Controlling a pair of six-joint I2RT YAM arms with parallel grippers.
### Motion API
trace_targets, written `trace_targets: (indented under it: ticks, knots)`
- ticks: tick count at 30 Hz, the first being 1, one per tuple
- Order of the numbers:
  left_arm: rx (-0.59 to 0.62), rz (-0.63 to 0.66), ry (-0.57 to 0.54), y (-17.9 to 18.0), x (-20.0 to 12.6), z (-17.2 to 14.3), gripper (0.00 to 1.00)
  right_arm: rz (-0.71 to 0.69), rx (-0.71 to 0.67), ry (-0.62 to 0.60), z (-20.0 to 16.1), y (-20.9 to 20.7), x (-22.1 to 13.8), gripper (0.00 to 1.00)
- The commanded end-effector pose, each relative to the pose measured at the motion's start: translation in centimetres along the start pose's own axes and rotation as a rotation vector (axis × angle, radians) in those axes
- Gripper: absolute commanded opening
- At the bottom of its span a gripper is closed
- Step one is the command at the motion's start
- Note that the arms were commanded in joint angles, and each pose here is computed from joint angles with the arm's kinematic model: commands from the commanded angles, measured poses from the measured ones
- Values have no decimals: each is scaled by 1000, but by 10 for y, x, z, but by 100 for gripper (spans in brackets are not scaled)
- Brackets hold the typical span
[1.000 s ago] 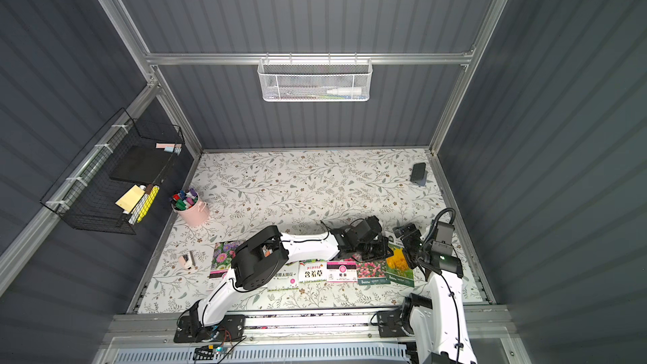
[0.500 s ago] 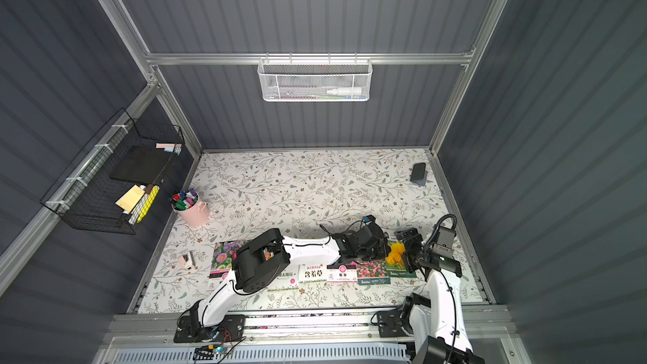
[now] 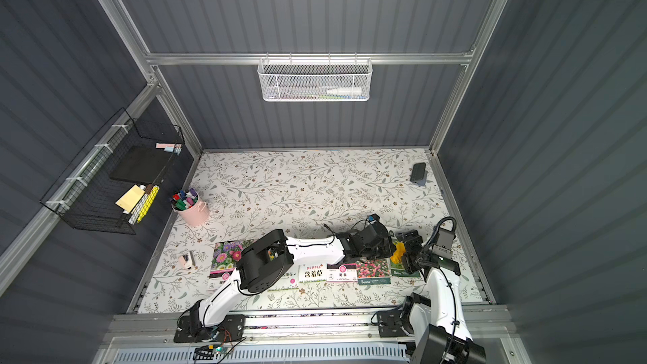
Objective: Arrange the seed packets in a row
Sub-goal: Place the seed packet at the center of the board.
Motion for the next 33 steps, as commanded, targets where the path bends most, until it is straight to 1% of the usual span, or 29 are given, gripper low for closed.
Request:
trace_targets:
  ticks: [1, 6, 13, 18, 29, 33]
  knots:
    - [2, 11, 31, 1, 7, -10, 24, -9, 19, -22, 4, -3, 1, 88]
    - [-5, 17, 53, -2, 9, -15, 39, -18, 36, -11, 5, -6, 5, 88]
    - [2, 38, 96, -11, 4, -24, 51, -49, 77, 31, 3, -14, 15, 88]
    - [8, 58, 120, -17, -7, -28, 55, -67, 103, 73, 1, -19, 23, 88]
    - [88, 53, 210, -52, -37, -40, 69, -113, 114, 30, 5, -28, 22, 88]
    - [124, 59, 221, -65, -52, -39, 74, -115, 121, 27, 4, -29, 21, 88]
Point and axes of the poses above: each gripper's point midway between its finger pads, its own x axis out along the fingers, its own y axis along the line the jaws close on, z = x × y, the point moved 1 cm from there along -x, back along the fingers, and after that the axes turned 13 degrees about -x, right-handed, at the moved point
